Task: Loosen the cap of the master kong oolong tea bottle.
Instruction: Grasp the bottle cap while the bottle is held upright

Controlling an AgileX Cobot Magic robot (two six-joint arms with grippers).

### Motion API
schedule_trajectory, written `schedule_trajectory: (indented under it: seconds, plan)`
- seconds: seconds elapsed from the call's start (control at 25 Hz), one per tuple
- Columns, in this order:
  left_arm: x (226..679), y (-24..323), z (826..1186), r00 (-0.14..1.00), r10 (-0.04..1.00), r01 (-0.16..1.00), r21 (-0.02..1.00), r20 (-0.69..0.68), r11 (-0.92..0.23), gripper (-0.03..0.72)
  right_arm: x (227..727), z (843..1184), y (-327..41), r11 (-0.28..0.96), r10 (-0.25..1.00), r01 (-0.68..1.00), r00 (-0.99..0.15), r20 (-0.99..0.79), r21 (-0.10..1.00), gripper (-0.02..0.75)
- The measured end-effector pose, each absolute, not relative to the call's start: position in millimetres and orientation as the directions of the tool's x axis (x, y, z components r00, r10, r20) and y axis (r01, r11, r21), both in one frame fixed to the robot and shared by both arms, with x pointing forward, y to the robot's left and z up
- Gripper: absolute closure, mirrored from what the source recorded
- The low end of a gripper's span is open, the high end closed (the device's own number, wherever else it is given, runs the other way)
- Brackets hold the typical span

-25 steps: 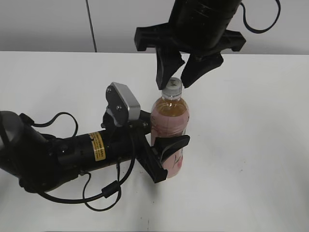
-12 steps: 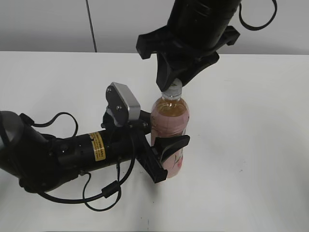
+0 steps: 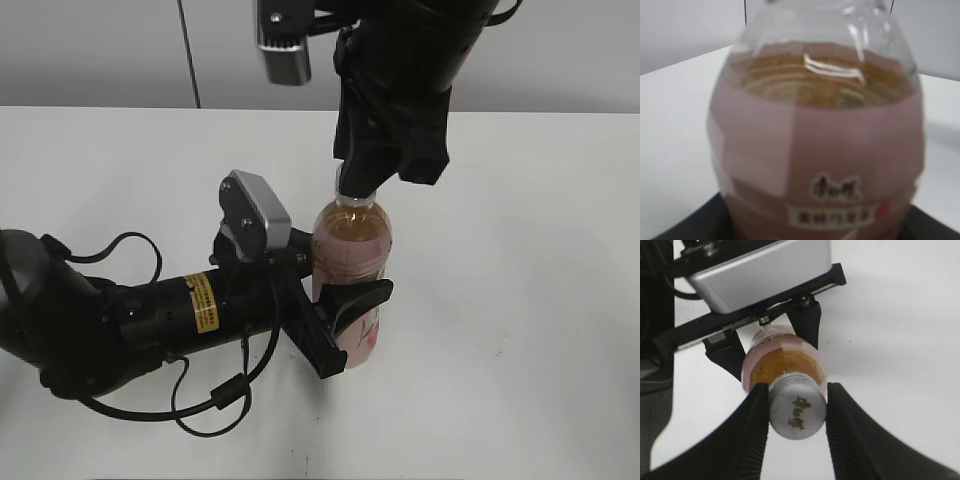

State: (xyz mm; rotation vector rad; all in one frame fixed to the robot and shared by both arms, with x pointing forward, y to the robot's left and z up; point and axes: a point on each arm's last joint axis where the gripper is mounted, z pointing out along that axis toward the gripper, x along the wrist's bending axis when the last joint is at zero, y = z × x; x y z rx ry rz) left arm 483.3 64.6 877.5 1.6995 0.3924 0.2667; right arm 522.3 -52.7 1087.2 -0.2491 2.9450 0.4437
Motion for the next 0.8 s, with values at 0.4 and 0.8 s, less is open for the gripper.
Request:
schedule_trajectory:
  seconds: [0.4, 0.8]
  plan:
    - [483.9, 64.6, 877.8, 0.912, 0.408, 0.108, 0.985, -0.045, -0.132, 0.315, 522.5, 1087.5, -53.5, 0.911, -0.289, -0.339, -0.931, -0.222, 0.235, 0.472]
    - [483.8, 64.5, 877.7, 0.913, 0.406, 0.107, 0.985, -0.045, -0.132, 0.315, 521.2, 1092.9, -56.2, 0.950, 0.102, 0.059, -0.987, -0.126, 0.307, 0.197]
